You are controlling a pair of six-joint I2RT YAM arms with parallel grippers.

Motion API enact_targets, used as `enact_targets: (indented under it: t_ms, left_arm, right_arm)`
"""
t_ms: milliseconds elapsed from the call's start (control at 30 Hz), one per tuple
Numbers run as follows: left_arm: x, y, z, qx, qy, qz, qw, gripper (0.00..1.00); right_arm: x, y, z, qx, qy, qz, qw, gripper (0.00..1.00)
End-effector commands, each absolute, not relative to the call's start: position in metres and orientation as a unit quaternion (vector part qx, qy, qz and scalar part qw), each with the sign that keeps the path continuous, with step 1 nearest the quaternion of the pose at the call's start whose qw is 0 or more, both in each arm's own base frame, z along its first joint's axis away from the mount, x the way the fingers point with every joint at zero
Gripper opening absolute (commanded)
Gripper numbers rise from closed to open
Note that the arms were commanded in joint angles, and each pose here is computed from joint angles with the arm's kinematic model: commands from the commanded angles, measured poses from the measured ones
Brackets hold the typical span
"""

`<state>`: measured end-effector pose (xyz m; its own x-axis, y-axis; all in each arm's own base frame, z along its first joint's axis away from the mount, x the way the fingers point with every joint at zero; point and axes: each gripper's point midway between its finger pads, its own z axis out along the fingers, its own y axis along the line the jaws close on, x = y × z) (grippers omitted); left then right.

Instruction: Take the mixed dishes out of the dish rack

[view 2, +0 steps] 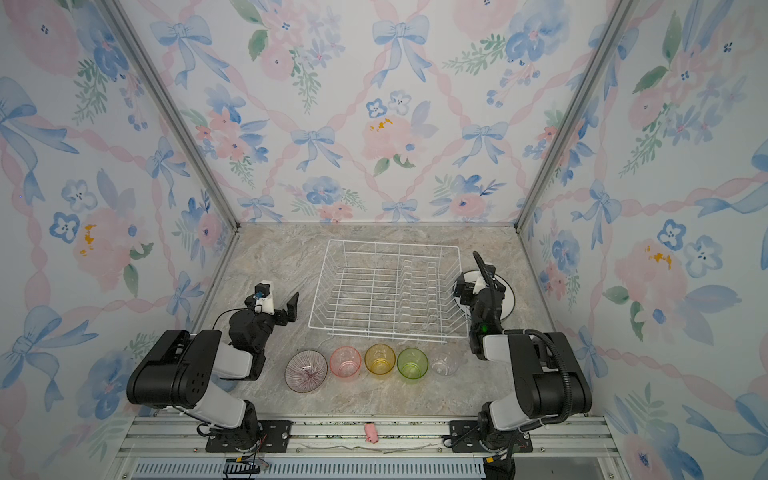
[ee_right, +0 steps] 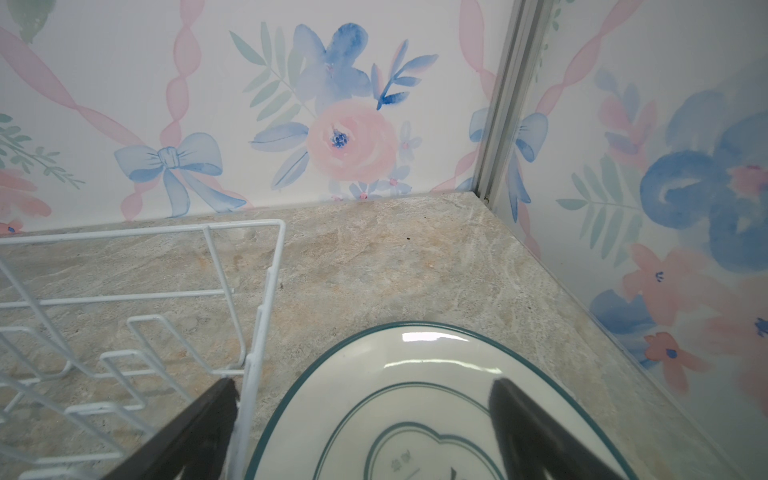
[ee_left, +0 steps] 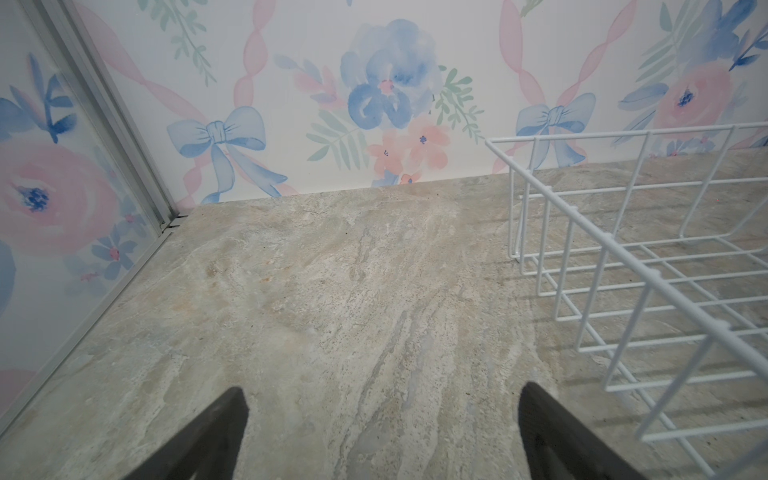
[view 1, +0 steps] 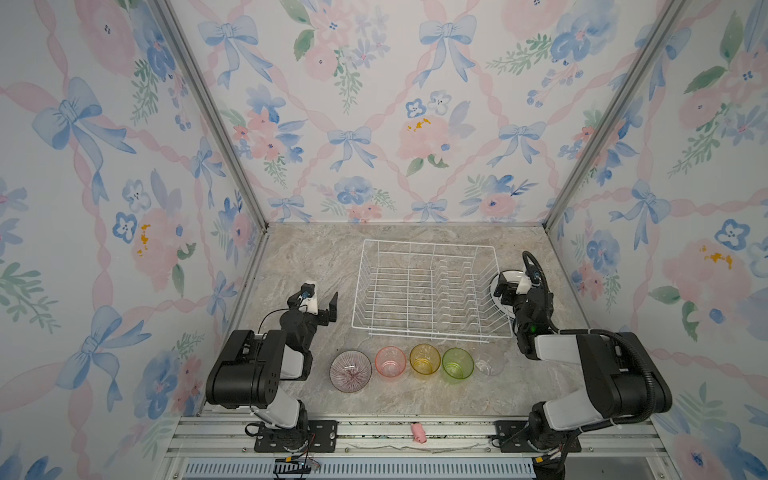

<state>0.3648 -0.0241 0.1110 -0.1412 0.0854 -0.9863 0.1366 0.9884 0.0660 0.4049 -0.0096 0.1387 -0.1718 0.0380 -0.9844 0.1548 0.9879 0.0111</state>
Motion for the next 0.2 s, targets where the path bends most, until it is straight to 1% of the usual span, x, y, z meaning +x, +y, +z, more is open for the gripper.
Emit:
enact_targets:
  t_ms: [0,167]
  left_arm:
    - [0.3685,-0.0263,0.1116,0.082,0.755,-0.016,0.65,0.98]
    - [0.3714,-0.0202,0.1102,0.065,0.76,-0.007,0.646,0.98]
  right_arm:
    - [0.3965,-0.011,0.0991,0.045,0.809,-0.074,0.582,0.97]
    - [0.3962,-0.0111,0.0989,0.045,0.809,-0.074,0.582,0.97]
